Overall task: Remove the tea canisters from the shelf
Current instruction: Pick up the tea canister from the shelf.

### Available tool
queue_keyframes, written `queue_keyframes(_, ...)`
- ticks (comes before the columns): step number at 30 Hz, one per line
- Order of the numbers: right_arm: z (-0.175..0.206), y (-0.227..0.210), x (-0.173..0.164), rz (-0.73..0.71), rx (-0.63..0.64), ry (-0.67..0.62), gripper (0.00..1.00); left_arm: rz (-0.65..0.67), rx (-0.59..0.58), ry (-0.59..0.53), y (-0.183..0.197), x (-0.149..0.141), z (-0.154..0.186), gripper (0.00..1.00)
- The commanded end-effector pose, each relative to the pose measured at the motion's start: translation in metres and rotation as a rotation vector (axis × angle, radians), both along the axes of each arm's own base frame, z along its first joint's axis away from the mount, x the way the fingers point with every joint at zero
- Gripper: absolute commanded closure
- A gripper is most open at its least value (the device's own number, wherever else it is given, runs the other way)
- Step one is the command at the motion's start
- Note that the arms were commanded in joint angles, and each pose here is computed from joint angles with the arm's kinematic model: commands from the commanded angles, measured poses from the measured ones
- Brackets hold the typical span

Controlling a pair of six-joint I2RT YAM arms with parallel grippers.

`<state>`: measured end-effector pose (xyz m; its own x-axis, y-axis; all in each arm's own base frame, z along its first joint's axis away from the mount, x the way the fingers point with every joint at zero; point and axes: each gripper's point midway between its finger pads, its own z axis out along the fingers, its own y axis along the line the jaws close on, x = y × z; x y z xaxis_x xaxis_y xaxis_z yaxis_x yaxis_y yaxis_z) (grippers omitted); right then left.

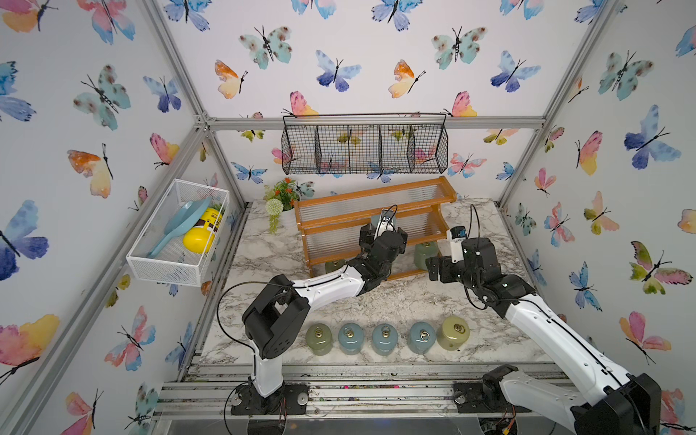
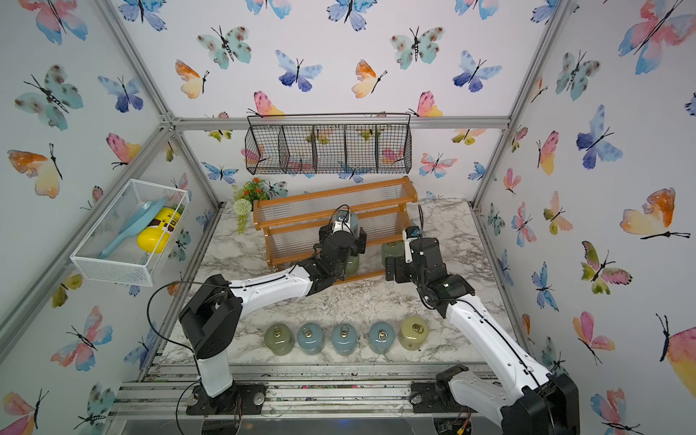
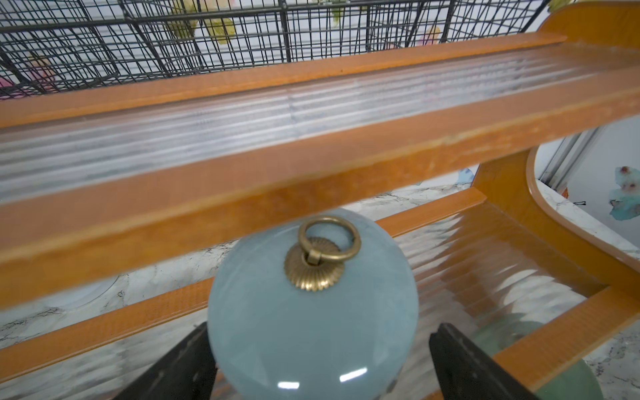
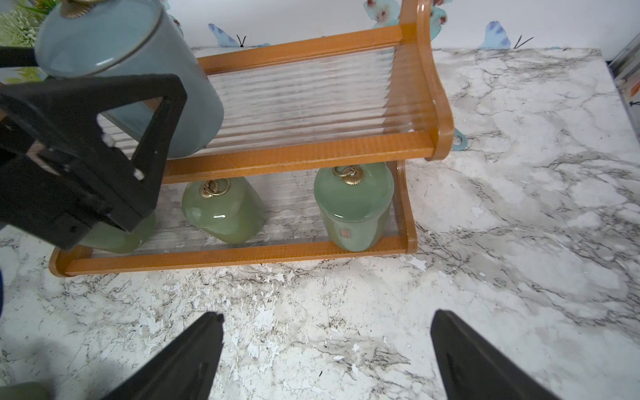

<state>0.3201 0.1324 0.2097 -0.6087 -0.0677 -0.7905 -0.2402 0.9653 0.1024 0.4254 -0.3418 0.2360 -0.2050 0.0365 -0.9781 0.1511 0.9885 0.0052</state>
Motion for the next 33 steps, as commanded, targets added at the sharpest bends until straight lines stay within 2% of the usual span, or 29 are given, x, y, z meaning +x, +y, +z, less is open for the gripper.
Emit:
queue_keyframes(1,0.005,0.001,-0.001,0.026,0.000,-0.018,0.01,0.053,-0.030,-0.038,0.000,0.007,0.009,0.02)
queue_keyframes(17,-0.004,-0.003,-0.007,0.036,0.002,0.006,0.01,0.057,0.013,-0.018,-0.003,0.027,-0.007,0.02)
queue_keyframes(27,-0.006,-0.003,-0.011,0.038,0.008,0.017,0.01,0.050,-0.001,-0.023,0.000,0.042,-0.002,0.00)
queue_keyframes(32,-0.008,-0.005,-0.012,0.033,0.003,0.022,0.01,0.038,0.002,-0.021,0.000,0.044,-0.002,0.04)
queue_keyframes(33,-0.007,-0.005,-0.012,0.032,0.004,0.021,0.01,0.036,0.020,-0.003,-0.002,0.046,-0.016,0.05)
